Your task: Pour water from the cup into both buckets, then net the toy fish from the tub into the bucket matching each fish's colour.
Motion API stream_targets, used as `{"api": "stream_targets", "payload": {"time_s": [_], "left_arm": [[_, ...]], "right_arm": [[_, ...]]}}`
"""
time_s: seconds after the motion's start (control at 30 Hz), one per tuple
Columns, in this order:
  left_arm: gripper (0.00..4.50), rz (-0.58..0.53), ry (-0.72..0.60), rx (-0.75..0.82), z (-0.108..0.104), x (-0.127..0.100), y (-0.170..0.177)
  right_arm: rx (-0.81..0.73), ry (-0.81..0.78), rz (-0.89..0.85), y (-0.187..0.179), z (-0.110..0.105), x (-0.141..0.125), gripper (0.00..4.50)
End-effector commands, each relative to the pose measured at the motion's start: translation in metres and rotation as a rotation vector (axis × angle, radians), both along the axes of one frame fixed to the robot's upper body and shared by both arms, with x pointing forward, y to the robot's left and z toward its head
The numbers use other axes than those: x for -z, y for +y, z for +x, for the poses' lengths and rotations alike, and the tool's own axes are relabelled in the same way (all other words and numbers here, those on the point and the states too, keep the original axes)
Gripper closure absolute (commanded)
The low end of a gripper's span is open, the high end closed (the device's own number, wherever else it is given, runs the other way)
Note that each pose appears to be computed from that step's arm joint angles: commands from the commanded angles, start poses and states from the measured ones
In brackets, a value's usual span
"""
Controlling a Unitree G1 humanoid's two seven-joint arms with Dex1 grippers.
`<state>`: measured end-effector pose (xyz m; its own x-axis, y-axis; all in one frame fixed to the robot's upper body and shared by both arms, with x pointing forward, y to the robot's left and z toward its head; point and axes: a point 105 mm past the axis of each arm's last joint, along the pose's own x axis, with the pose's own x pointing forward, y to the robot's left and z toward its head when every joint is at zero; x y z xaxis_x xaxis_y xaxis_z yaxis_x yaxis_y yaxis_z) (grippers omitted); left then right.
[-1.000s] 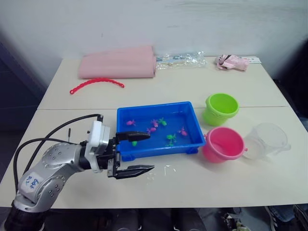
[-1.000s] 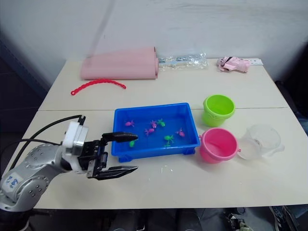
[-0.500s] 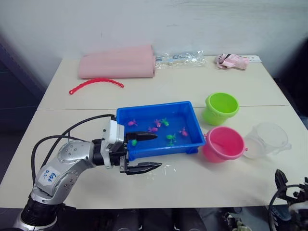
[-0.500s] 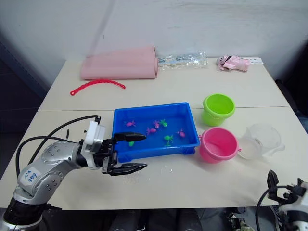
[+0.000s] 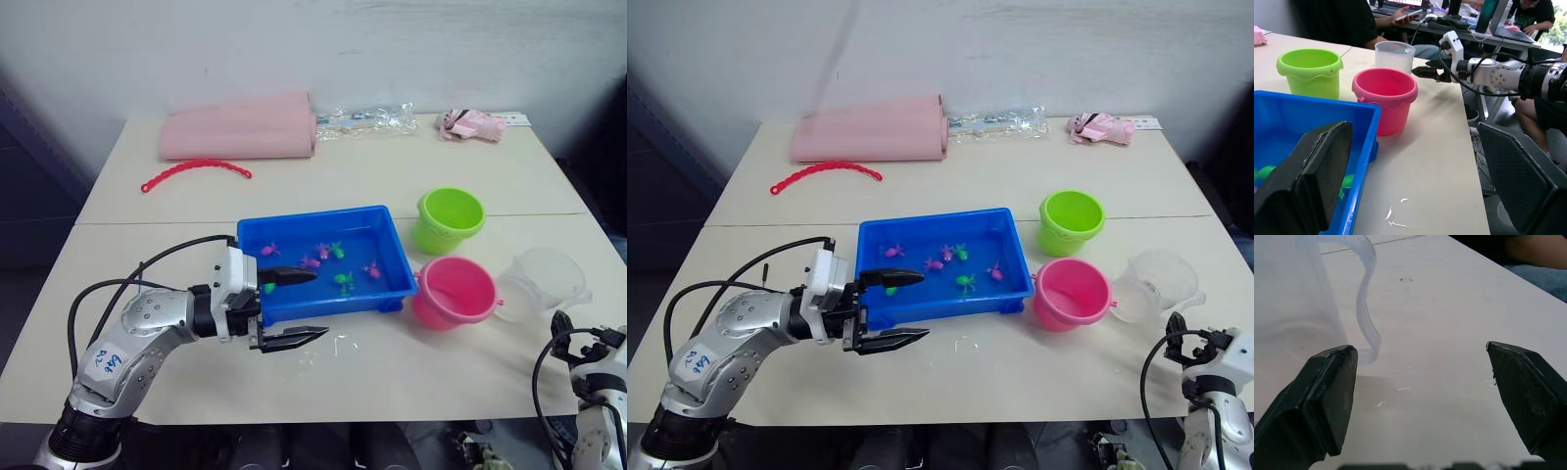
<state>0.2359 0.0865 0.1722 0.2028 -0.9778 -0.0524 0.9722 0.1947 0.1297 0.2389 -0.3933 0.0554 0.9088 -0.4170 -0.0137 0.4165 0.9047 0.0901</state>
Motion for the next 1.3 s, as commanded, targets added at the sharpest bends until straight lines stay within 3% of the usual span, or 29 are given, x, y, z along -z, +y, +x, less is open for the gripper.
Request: {"api": "stream_targets", "payload": {"time_s": [0.03, 0.3, 0.7, 0.8, 0.87, 0.9, 1.03, 1.3], "left_arm": [[0.08, 0.004, -0.059, -0.012, -0.001, -0.009, 0.004], [0.08, 0.001, -0.063, -0.021, -0.002, -0.007, 0.002], [0.08, 0.010, -0.078, -0.019, 0.005, -0.010, 0.003], [0.00, 0.012, -0.081, -0.016, 0.006, -0.010, 0.003], [0.00, 0.013, -0.084, -0.014, 0.007, -0.010, 0.003], [0.00, 0.013, -0.086, -0.014, 0.007, -0.010, 0.003], [0.00, 0.011, -0.090, -0.016, 0.008, -0.009, 0.002], [0.00, 0.005, -0.083, -0.014, 0.008, -0.007, 0.002]], "right_arm": [[0.011, -0.038, -0.046, -0.005, 0.001, -0.015, 0.00], [0.007, -0.076, -0.045, -0.010, 0.013, -0.026, 0.00], [-0.132, -0.067, 0.049, -0.006, 0.031, -0.023, 0.00], [-0.165, -0.092, 0.059, -0.004, 0.036, -0.027, 0.90], [-0.185, -0.110, 0.062, -0.002, 0.038, -0.030, 1.75], [-0.195, -0.118, 0.061, 0.000, 0.039, -0.032, 2.43], [-0.214, -0.139, 0.060, 0.002, 0.038, -0.037, 4.43], [-0.194, -0.173, 0.012, -0.005, 0.028, -0.059, 4.47]]}}
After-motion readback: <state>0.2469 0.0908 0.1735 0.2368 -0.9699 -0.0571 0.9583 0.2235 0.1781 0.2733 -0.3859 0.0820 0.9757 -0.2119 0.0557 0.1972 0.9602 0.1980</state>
